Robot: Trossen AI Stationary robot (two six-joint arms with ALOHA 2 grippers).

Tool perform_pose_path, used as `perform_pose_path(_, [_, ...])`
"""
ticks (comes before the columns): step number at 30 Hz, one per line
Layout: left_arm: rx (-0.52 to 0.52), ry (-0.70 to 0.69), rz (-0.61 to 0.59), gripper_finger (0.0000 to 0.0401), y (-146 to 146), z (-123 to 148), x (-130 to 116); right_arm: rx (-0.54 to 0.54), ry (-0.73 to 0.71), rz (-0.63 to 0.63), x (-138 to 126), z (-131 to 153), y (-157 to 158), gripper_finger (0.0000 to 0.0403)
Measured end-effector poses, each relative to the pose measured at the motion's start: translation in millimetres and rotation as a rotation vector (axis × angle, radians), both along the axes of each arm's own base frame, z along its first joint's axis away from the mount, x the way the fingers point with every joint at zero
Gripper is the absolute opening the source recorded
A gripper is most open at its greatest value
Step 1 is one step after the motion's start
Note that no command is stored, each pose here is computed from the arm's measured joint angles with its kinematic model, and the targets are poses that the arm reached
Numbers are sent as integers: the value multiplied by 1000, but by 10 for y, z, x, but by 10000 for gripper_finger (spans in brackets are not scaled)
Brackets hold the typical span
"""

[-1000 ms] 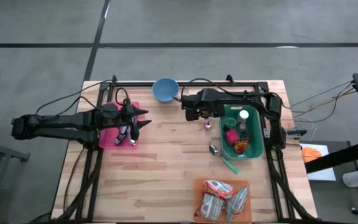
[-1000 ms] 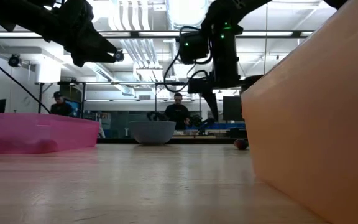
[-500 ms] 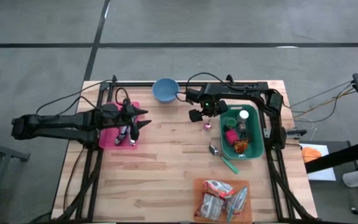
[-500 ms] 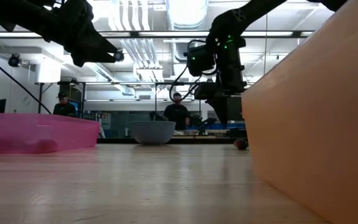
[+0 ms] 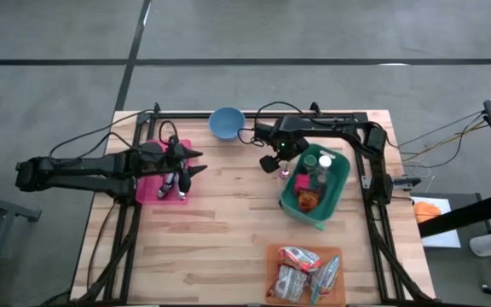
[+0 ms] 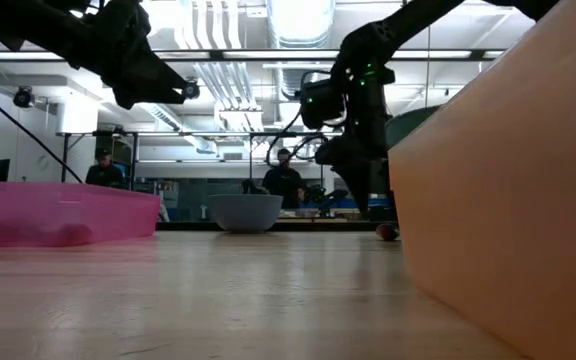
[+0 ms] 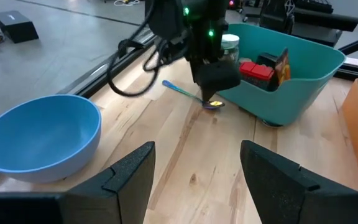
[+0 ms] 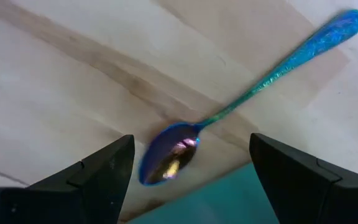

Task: Pick & Place Food Item
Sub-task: Put the purple spoon into the pink bin

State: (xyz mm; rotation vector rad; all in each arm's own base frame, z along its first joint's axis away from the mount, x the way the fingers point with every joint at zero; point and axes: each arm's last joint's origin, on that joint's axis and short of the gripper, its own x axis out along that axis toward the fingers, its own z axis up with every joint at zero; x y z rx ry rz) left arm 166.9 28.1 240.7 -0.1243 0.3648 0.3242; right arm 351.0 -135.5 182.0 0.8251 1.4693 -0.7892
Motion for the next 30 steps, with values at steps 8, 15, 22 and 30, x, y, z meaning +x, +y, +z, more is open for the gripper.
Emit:
perform_pose_path(8, [-1,5,0,238,0,-4,-2,-8,-24,-15,31,60,-13,315])
perform_pose_path(15, [-1,5,0,238,0,-4,-3,-52,-130,38,175,238,-35,315])
perform_pose_path(22, [-2,16,0,238,-1,-14,-6,-72,-267,-68,387,209,198,315])
perform_pose_path(30, [-3,21,0,238,-1,-18,-9,-83,-321,-176,577,9,476,315])
